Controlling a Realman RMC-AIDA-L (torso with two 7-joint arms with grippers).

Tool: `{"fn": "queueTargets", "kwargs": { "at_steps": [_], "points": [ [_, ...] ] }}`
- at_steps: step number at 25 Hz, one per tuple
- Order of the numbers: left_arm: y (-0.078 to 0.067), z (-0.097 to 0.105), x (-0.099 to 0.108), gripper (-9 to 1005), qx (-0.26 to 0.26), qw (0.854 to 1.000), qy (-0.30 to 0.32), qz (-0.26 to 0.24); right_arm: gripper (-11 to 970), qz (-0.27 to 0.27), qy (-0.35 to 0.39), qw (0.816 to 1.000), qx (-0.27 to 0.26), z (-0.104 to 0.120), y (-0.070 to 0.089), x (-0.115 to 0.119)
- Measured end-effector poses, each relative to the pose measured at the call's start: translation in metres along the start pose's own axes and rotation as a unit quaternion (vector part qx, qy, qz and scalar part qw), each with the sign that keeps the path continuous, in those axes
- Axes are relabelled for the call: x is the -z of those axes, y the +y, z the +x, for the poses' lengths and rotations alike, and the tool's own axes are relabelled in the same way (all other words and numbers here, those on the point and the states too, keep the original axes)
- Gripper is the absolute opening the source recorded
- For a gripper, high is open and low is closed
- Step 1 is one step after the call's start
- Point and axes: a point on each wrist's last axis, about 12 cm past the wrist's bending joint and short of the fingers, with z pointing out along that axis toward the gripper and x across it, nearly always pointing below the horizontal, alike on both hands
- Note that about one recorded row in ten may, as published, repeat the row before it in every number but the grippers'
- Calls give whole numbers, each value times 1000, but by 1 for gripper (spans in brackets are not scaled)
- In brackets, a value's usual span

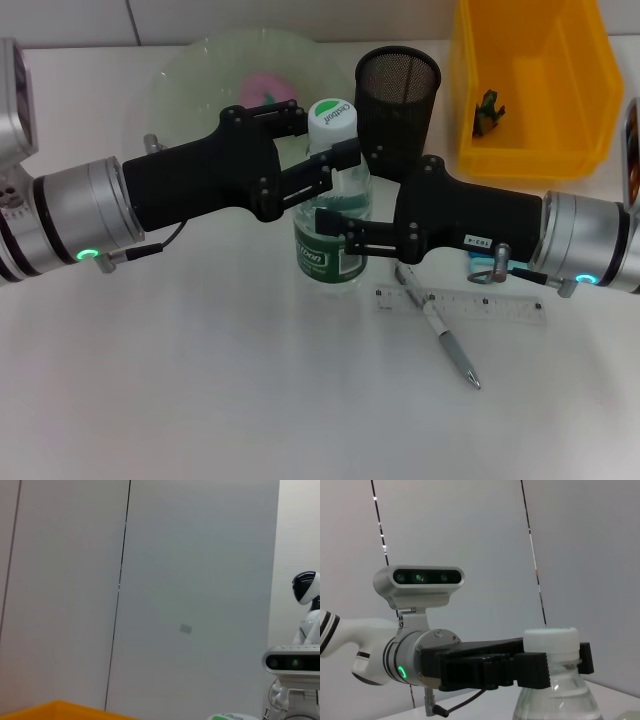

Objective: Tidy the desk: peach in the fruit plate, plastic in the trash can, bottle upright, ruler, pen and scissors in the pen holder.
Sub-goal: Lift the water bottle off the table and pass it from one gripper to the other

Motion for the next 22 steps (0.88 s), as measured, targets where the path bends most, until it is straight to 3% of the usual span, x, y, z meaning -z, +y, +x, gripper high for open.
{"fn": "queueTargets", "kwargs": {
  "at_steps": [22],
  "points": [
    [3,2,7,448,1,1000,6,-18,798,4,-12,1000,-9,-1,1,14]
  ]
}}
